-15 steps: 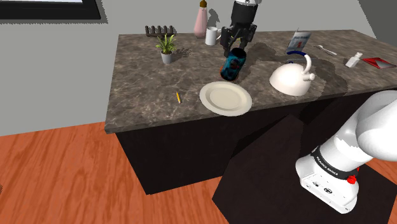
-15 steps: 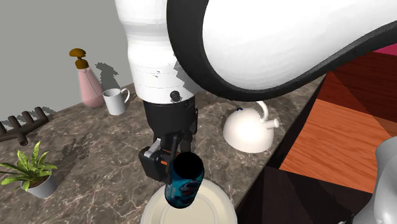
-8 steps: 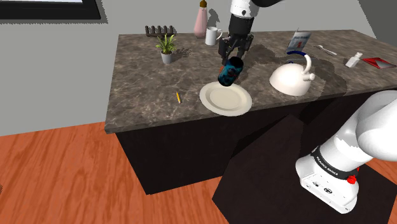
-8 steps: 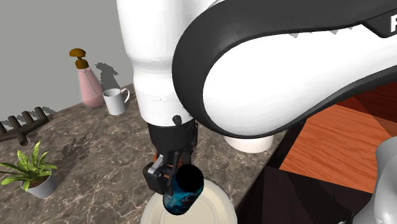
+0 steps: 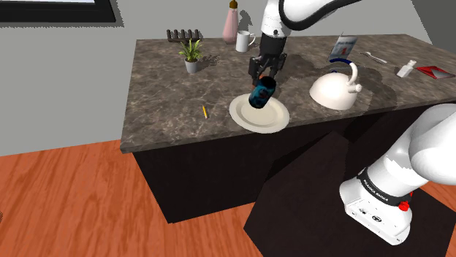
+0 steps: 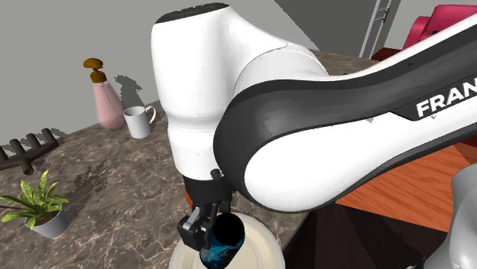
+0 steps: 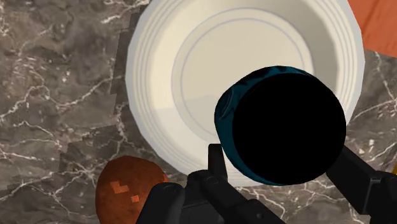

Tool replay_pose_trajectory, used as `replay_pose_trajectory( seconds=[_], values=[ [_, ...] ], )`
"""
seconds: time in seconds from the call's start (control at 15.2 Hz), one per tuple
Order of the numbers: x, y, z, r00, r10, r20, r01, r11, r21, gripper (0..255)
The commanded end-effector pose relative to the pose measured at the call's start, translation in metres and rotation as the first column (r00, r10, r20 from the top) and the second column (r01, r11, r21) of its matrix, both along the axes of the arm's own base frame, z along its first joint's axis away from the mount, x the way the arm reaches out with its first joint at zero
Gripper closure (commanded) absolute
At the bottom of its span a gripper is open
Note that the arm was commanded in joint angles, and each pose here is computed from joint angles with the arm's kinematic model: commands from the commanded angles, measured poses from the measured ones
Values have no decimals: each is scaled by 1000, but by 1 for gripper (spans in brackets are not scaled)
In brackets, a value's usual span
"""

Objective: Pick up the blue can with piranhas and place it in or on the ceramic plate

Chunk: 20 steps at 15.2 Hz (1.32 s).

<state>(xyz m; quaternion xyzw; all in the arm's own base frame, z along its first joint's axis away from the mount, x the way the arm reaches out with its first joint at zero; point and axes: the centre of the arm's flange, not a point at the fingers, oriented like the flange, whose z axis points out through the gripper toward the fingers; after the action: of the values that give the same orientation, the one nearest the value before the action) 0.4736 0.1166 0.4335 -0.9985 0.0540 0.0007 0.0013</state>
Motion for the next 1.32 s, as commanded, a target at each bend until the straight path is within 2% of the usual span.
replay_pose_trajectory(
  seconds=[0.0, 0.2, 0.66, 0.73, 1.06, 1.25],
  values=[
    [0, 0, -10, 1000, 0, 1, 0, 1000, 0, 255],
    [0, 0, -26, 1000, 0, 1, 0, 1000, 0, 255],
    [0, 0, -26, 1000, 0, 1, 0, 1000, 0, 255],
    [0, 0, -26, 1000, 0, 1, 0, 1000, 0, 0],
    [0, 0, -26, 1000, 0, 1, 0, 1000, 0, 0],
    [0, -1, 14, 1000, 0, 1, 0, 1000, 0, 0]
  ],
)
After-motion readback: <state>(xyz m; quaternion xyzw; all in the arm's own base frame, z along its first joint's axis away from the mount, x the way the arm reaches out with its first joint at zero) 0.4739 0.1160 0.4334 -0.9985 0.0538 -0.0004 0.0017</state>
